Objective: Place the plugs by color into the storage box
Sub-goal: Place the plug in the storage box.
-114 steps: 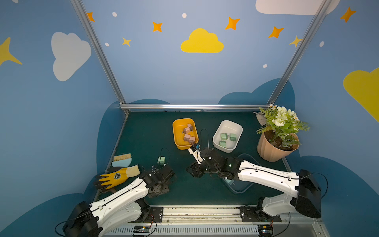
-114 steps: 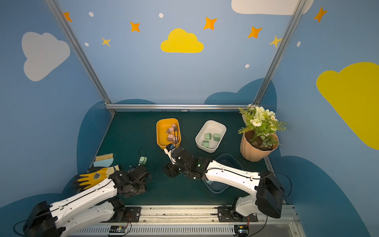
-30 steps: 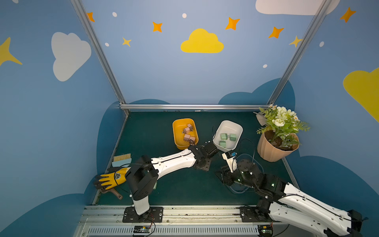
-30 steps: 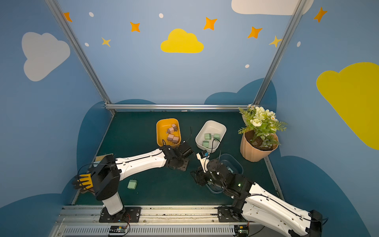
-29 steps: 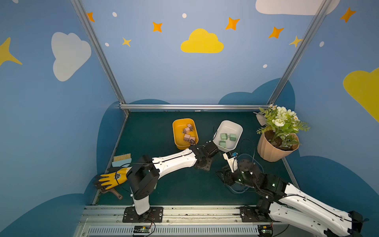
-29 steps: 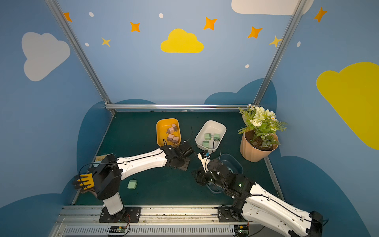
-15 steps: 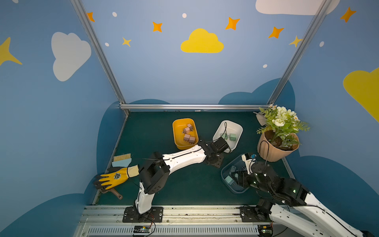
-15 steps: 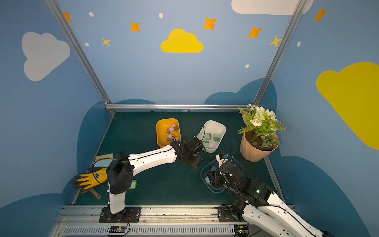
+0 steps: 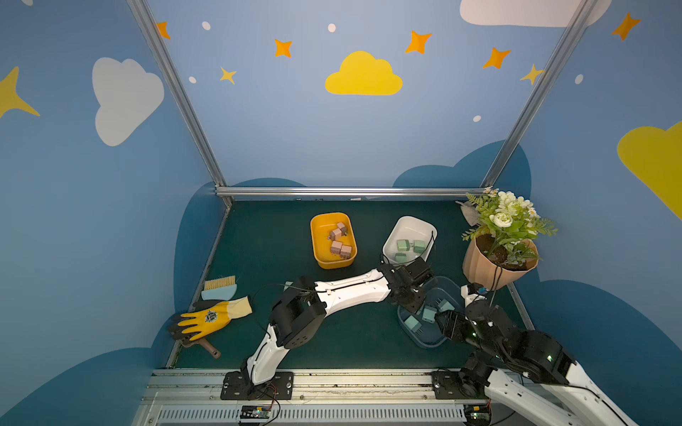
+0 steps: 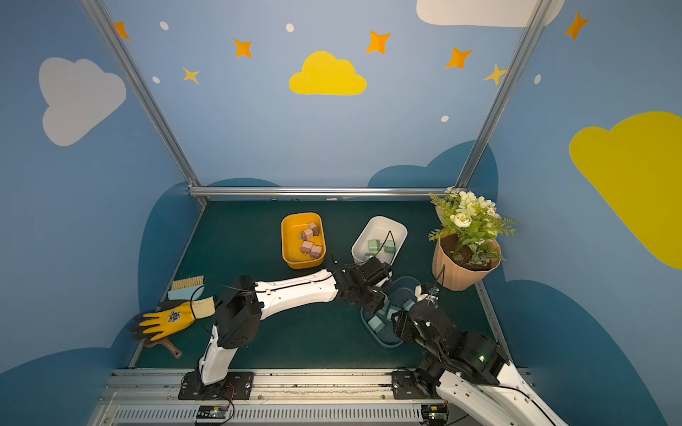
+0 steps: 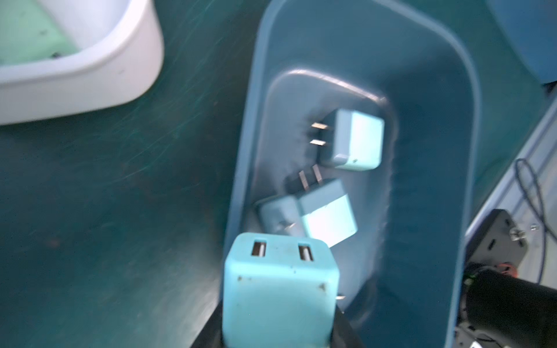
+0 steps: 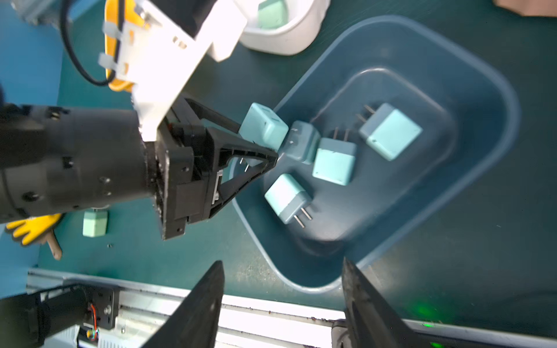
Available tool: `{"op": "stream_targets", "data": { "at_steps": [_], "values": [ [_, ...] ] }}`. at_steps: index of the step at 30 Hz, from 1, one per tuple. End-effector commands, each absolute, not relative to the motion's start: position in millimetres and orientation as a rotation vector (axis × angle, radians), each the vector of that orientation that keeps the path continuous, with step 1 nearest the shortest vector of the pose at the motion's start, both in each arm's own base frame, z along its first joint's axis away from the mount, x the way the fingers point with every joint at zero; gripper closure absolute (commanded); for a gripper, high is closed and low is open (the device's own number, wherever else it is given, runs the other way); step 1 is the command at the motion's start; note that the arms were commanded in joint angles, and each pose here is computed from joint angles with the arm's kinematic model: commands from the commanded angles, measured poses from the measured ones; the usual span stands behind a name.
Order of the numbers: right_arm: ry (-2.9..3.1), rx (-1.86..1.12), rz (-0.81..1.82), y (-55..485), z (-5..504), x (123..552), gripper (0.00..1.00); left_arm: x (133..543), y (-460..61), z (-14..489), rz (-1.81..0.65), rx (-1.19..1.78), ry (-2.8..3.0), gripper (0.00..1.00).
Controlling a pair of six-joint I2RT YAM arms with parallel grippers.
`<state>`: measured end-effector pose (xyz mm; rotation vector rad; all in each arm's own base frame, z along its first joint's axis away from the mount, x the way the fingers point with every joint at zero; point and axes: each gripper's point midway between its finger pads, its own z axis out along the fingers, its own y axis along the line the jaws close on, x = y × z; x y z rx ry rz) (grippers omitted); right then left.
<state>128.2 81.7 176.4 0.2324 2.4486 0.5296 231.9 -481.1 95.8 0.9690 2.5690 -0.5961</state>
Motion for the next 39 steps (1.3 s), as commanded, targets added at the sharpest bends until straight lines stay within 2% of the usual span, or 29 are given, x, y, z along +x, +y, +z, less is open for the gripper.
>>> {"op": "stream_targets", "data": {
  "at_steps": [1, 8, 18, 21, 24, 26, 32, 39],
  "values": [
    [2.426, 0.345, 0.490, 58.9, 170.7, 121.2, 0.40, 231.3, -503.2, 99.4, -0.663, 1.007, 2.540, 0.64],
    [2.459, 0.353, 0.503, 55.4, 164.8, 111.5, 0.40, 229.2, -539.5, 96.0, -0.715, 1.054, 2.513, 0.64],
    [2.453, 0.377, 0.477, 48.7, 159.7, 110.6, 0.37, 248.2, -571.1, 82.2, -0.642, 1.018, 2.516, 0.63],
    [2.464, 0.365, 0.482, 50.3, 158.6, 109.4, 0.37, 257.1, -568.6, 79.6, -0.582, 0.999, 2.507, 0.55],
    [2.468, 0.353, 0.489, 52.1, 158.0, 109.0, 0.37, 261.6, -568.4, 86.0, -0.568, 0.980, 2.489, 0.38],
    [2.462, 0.354, 0.491, 52.4, 158.9, 110.1, 0.36, 263.5, -569.0, 92.3, -0.571, 0.965, 2.479, 0.33],
    [2.452, 0.283, 0.533, 61.6, 166.1, 111.7, 0.37, 267.9, -567.7, 119.6, -0.590, 0.920, 2.443, 0.31],
    [2.379, -0.098, 0.591, 98.8, 204.3, 123.9, 0.38, 282.8, -532.2, 145.4, -0.474, 0.814, 2.451, 0.31]
  ]
}}
